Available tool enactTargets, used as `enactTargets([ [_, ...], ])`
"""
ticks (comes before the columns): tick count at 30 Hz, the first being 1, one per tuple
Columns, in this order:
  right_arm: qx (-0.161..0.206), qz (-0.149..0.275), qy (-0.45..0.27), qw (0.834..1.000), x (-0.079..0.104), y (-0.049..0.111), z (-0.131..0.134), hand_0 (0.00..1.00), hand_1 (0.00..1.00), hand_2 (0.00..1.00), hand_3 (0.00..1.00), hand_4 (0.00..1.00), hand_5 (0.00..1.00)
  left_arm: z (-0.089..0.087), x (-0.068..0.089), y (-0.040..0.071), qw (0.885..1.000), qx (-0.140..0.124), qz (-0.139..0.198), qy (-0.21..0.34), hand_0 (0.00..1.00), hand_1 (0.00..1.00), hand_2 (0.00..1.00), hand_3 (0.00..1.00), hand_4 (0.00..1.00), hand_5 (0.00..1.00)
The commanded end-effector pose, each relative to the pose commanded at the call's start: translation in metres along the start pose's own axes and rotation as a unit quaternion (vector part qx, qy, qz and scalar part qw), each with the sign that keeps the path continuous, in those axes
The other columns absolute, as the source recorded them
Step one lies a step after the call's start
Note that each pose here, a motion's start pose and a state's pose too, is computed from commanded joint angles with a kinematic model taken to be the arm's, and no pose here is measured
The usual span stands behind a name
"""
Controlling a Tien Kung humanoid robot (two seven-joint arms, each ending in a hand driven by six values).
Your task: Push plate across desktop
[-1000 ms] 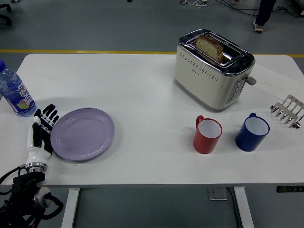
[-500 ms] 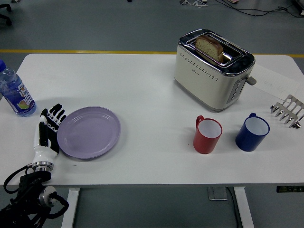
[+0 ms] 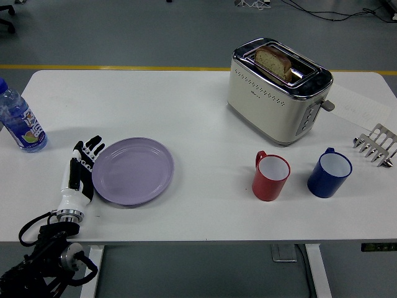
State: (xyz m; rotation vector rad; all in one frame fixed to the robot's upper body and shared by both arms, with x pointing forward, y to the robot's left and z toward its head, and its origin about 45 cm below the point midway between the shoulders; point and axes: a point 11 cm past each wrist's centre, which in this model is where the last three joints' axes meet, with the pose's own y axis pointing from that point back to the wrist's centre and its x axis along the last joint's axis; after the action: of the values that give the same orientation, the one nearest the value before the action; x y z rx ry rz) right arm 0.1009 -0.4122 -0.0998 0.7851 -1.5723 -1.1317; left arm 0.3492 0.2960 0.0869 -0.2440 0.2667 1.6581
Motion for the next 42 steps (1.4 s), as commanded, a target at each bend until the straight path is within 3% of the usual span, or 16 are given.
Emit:
enactTargets([
  [6, 0.001, 0.000, 0.000, 1.000, 0.000, 0.000, -0.001, 0.515, 0.487, 0.595, 0.544, 0.223, 0.241, 0.001, -0.012, -0.003, 1.000, -0.002, -0.013, 0.007, 0.864, 0.873, 0.876, 0.727, 0.465, 0.998],
  [20, 0.003, 0.002, 0.001, 1.000, 0.001, 0.000, -0.002, 0.515, 0.488, 0.595, 0.544, 0.222, 0.242, -0.010, -0.032, 0.002, 0.999, 0.017, -0.040, 0.007, 0.866, 0.876, 0.880, 0.743, 0.463, 0.998],
  [42, -0.003, 0.006, 0.002, 1.000, 0.004, -0.002, 0.004, 0.515, 0.488, 0.595, 0.544, 0.221, 0.248, -0.032, -0.088, 0.013, 0.990, 0.063, -0.125, 0.004, 0.866, 0.878, 0.888, 0.750, 0.460, 0.998],
])
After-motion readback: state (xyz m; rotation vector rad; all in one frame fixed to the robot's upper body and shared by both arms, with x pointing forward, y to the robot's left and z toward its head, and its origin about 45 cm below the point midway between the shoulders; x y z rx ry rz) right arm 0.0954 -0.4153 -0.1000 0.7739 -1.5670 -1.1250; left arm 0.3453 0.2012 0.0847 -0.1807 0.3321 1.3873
